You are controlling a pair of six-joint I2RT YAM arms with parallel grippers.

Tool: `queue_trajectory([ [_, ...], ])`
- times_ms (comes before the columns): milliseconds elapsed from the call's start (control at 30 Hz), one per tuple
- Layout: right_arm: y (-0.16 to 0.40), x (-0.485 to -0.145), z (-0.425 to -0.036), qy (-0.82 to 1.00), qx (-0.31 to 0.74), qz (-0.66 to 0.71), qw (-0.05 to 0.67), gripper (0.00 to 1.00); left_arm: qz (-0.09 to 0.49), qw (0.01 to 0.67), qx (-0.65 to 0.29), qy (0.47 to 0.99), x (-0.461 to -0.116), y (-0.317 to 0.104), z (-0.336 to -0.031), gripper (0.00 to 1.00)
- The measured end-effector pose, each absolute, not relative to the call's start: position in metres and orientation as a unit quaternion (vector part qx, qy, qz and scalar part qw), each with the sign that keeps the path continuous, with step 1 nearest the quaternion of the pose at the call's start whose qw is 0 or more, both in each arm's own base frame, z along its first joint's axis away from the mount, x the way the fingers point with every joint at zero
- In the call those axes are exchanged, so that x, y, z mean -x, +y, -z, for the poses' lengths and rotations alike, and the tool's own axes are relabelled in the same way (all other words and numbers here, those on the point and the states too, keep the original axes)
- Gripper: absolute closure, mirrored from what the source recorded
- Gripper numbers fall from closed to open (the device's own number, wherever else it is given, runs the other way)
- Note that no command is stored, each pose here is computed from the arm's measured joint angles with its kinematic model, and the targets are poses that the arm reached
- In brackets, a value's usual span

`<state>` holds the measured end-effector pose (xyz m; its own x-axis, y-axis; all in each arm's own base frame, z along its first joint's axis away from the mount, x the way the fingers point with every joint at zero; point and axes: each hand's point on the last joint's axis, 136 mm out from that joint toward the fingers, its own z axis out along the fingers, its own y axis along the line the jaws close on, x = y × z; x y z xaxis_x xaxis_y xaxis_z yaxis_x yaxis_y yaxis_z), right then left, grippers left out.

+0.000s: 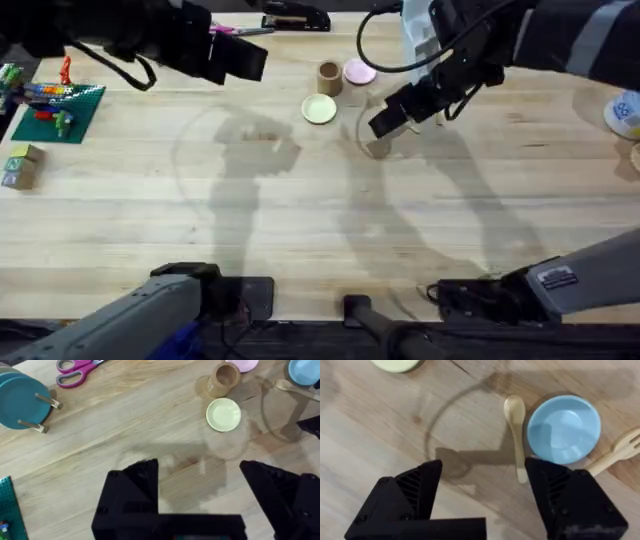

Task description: Pick up a utensil and set it on the pink plate, then put the other utensil in the container.

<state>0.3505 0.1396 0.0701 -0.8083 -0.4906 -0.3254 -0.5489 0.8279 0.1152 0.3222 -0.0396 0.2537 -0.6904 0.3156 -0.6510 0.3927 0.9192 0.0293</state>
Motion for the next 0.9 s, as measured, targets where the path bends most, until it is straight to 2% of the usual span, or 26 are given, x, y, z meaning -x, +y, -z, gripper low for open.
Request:
queue_trajectory([
  [300, 0.136, -0.353, -0.052, 0.948, 0.279, -0.088, 0.125, 0.004, 0.056, 0.343, -0.193, 0.918, -0.322, -0.040, -0.254, 0.006],
  [800, 0.140, -0.371, -0.043, 0.945, 0.282, -0.084, 0.144, 0.005, 0.062, 0.343, -0.194, 0.917, -0.322, -0.042, -0.254, 0.007],
  [867, 0.140, -0.374, -0.042, 0.944, 0.284, -0.081, 0.147, 0.063, 0.062, 0.343, -0.195, 0.917, -0.322, -0.042, -0.254, 0.007],
  [900, 0.140, -0.376, -0.042, 0.944, 0.284, -0.079, 0.151, 0.126, 0.062, 0.343, -0.194, 0.917, -0.321, -0.042, -0.254, 0.007],
])
